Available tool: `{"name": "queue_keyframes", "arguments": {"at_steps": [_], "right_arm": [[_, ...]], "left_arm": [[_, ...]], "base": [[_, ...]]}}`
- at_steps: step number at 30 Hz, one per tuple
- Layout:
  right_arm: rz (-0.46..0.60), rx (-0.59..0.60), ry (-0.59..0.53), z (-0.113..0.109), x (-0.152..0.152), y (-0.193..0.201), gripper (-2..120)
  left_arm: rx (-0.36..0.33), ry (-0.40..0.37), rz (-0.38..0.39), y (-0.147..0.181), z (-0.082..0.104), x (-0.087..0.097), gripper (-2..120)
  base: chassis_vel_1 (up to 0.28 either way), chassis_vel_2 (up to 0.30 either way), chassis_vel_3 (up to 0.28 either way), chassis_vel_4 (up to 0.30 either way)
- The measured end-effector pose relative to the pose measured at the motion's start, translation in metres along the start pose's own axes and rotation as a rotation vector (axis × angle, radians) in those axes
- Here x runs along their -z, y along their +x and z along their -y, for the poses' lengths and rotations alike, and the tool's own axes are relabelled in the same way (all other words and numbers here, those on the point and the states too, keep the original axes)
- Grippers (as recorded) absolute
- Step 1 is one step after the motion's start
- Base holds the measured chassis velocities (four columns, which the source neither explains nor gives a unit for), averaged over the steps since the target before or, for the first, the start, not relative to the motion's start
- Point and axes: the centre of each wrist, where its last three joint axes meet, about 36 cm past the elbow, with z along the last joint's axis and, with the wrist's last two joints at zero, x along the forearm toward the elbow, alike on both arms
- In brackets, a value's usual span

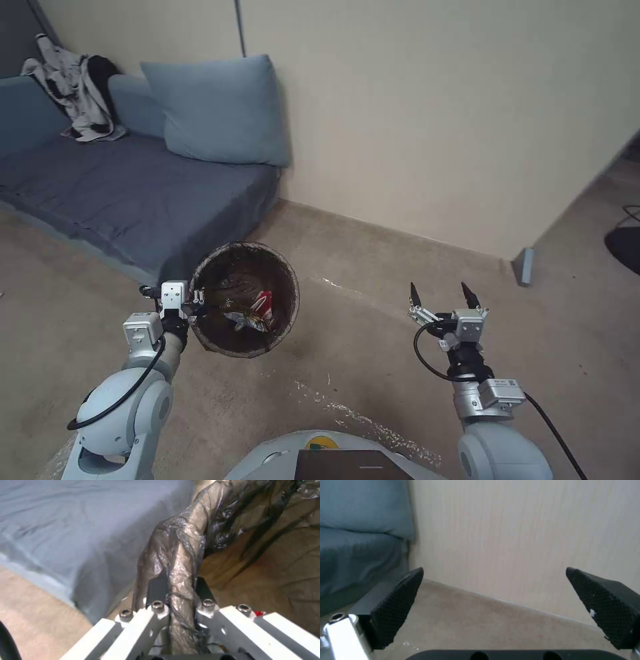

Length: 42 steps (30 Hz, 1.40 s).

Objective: Pick up the trash bin, then pick up the garbage from the floor and place it into the trash bin.

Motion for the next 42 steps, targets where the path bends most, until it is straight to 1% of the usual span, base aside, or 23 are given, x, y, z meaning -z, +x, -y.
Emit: {"name": "queue_keyframes", "arguments": {"at_steps": [42], "right_arm": [[-0.015,0.0,-0.002,-0.002,-0.0004,-0.0068,100]], "left_arm": [[-0.005,0.005,0.006,0.0026,0.0019,0.0008,3]], "base": [[0.09,0.09,0.091,0.091]]}}
